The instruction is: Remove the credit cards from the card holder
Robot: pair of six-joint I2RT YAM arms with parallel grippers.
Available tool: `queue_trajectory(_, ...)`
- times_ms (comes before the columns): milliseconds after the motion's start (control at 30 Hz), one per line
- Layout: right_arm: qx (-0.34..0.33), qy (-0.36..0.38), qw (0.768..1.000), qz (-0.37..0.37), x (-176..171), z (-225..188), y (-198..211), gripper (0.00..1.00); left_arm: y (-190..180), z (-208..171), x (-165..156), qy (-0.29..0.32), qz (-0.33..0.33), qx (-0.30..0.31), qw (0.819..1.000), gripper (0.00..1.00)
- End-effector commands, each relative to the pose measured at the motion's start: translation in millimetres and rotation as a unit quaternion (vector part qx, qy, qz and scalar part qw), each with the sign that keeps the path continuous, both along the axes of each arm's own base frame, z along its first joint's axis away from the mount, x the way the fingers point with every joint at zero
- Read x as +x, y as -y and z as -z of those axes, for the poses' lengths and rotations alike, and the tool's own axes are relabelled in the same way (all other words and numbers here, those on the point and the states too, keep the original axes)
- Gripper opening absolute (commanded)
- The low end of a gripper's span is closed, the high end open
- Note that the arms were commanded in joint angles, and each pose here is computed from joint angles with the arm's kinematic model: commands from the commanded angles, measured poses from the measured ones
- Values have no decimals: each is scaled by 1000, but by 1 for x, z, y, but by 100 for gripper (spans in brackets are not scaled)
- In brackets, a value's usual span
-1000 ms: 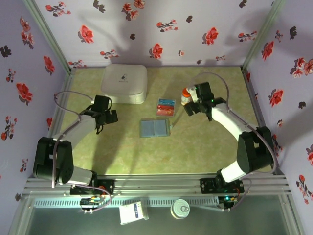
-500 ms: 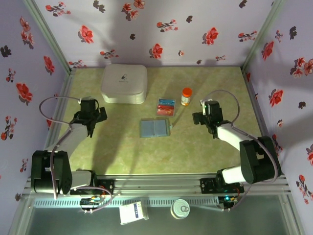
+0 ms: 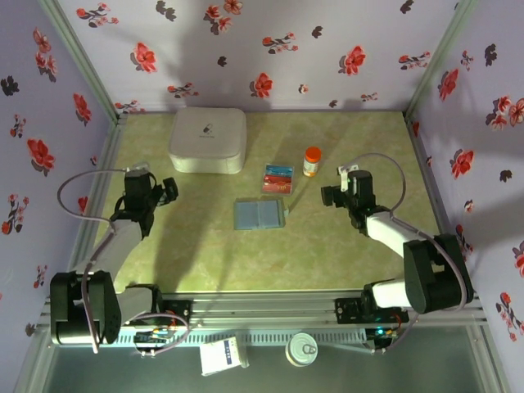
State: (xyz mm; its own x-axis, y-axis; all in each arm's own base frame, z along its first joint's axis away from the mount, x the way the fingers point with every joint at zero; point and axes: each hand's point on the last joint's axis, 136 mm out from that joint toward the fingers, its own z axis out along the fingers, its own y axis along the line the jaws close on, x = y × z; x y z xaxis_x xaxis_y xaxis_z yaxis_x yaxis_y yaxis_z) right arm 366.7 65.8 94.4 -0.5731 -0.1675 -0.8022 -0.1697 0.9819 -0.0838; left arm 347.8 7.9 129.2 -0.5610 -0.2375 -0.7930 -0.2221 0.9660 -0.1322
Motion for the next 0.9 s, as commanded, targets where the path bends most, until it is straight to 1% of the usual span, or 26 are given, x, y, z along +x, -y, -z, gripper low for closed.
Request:
queue_trajectory(0, 13, 5, 1000, -16, -7, 2, -5, 98, 7, 0, 0, 13, 16, -21, 1000, 93)
queue_trajectory(67, 6, 14, 1000, 3, -5, 6, 2, 99, 1, -4, 2, 21, 7, -3, 1000, 91)
queue_trajectory(133, 5, 25, 999, 20, 0, 5, 8, 99, -5, -11, 6, 47, 1, 18, 999, 90)
queue_trajectory(233, -3, 52, 998, 43, 9, 0, 15, 99, -22, -17, 9, 75, -28, 66, 995, 94)
queue_trajectory(300, -7, 72, 995, 61, 16, -4, 22, 99, -33, -14, 12, 82, -44, 103, 990, 96)
queue_trajectory(333, -8, 78, 995, 65, 18, -5, 24, 99, -34, -10, 14, 83, -46, 111, 989, 97)
queue_trajectory(467, -17, 101, 992, 77, 26, -8, 34, 99, -30, 2, 26, 106, -28, 117, 987, 100)
queue_trajectory(533, -4, 114, 990, 88, 29, -7, 42, 99, -26, 5, 31, 127, -16, 121, 984, 100)
queue_trajectory(567, 7, 109, 990, 93, 30, -7, 46, 99, -24, 5, 34, 135, -10, 127, 983, 100)
queue_trajectory(633, 26, 115, 989, 94, 29, -8, 51, 99, -26, 6, 37, 145, -10, 132, 981, 100)
queue_trajectory(800, 56, 115, 987, 93, 30, -6, 57, 99, -16, 29, 46, 142, 19, 124, 982, 100)
queue_trajectory(833, 61, 113, 987, 92, 30, -6, 58, 99, -16, 31, 47, 142, 24, 134, 980, 100)
queue_trajectory(867, 66, 111, 987, 93, 31, -5, 59, 99, -14, 32, 47, 134, 32, 132, 982, 100)
